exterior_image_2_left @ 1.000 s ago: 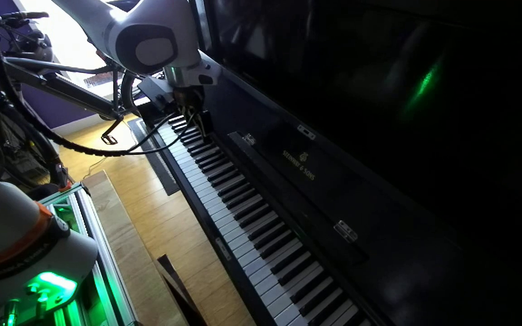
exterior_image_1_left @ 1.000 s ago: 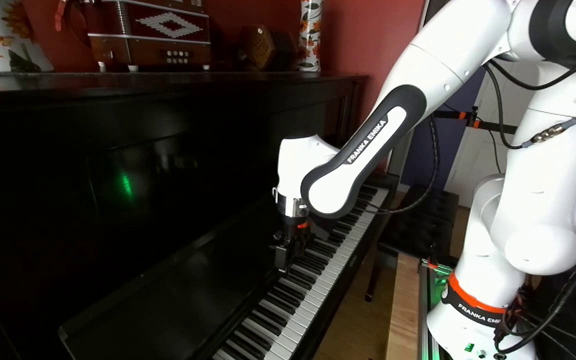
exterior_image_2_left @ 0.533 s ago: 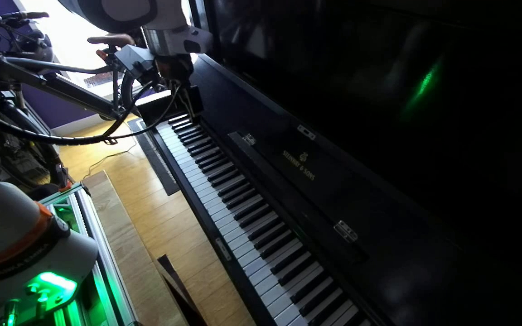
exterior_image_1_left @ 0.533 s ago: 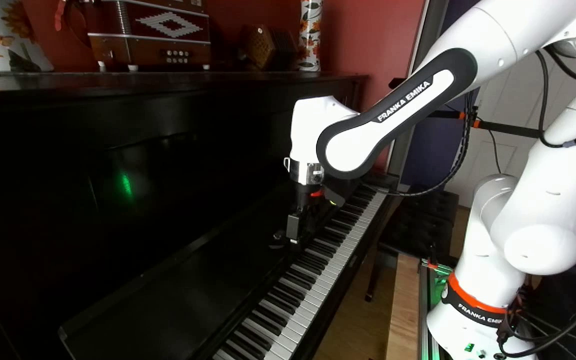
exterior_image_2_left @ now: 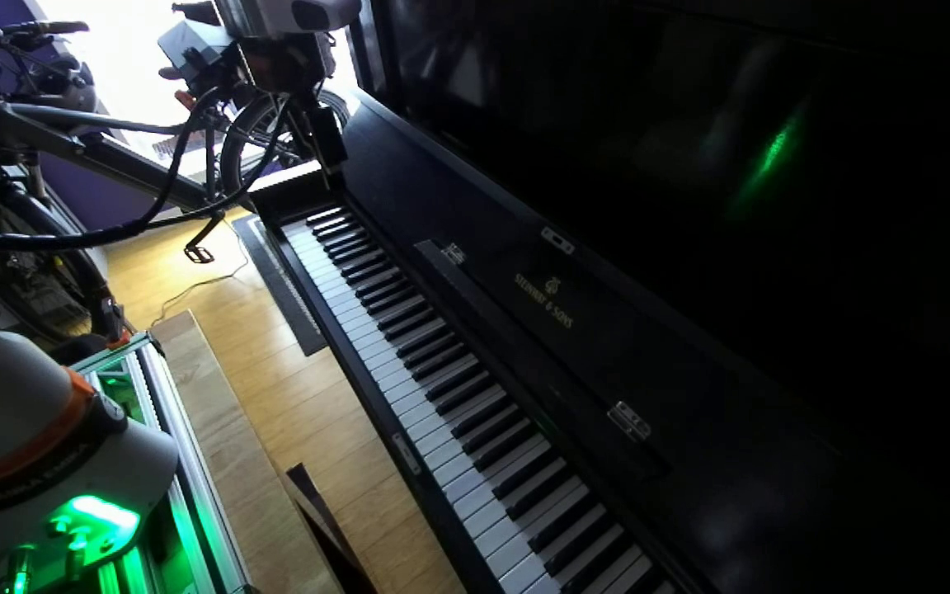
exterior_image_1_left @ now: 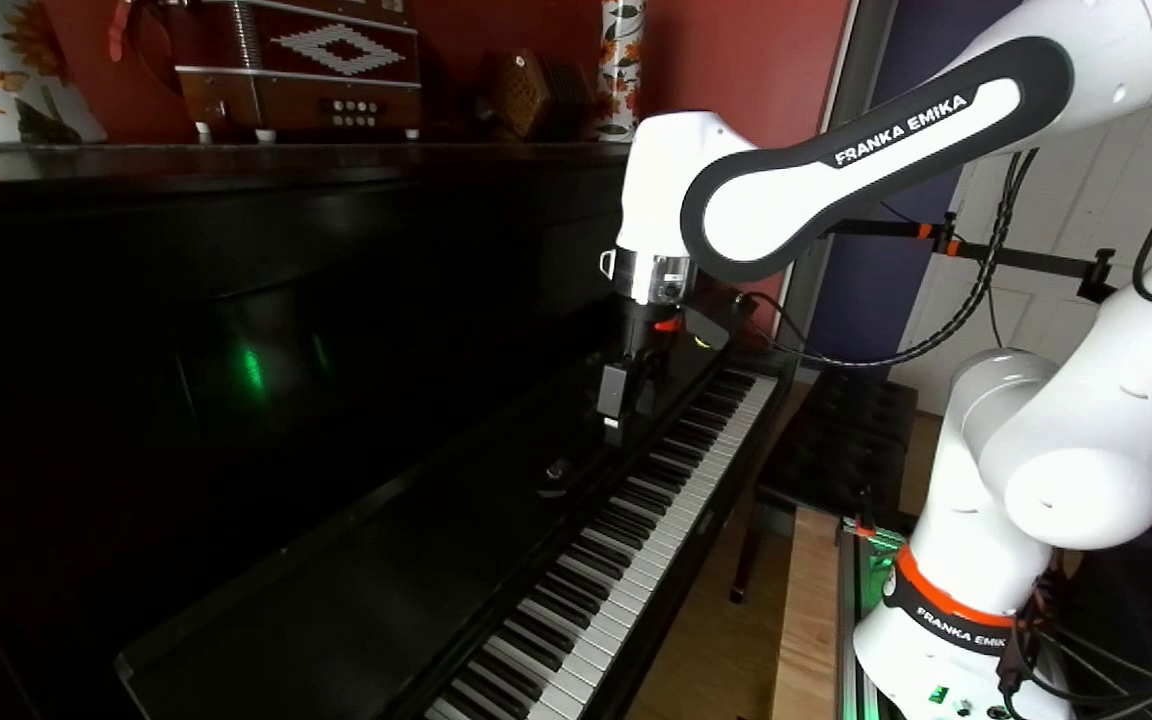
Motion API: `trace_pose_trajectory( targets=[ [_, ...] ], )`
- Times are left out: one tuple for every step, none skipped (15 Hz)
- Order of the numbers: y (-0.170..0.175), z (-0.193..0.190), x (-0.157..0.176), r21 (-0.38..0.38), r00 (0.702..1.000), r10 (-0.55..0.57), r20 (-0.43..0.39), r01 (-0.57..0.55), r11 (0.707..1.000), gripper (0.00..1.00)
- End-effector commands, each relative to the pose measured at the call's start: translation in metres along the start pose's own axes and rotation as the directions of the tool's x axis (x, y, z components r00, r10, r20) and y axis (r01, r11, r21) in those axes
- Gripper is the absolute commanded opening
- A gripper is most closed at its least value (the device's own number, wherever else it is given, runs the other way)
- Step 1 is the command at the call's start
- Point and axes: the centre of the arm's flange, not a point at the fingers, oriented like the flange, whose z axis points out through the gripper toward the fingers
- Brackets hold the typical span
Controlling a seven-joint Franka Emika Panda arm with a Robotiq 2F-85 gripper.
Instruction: Press one black key on the piano
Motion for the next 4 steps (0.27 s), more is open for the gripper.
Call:
trace_pose_trajectory(
  targets=[
    [-0.0003,-0.0015,-0.0002,0.000,1.000,-0.001,-0.004,0.001,1.000,1.00],
    [-0.0007,-0.0011,-0.0002,0.000,1.000,-0.002,-0.003,0.002,1.000,1.00],
    [-0.0007,0.0001,0.0001,-0.001,1.000,-0.002,0.000,0.002,1.000,1.00],
    [-0.0007,0.0013,0.0005,-0.001,1.000,-0.002,0.003,0.002,1.000,1.00]
  ],
)
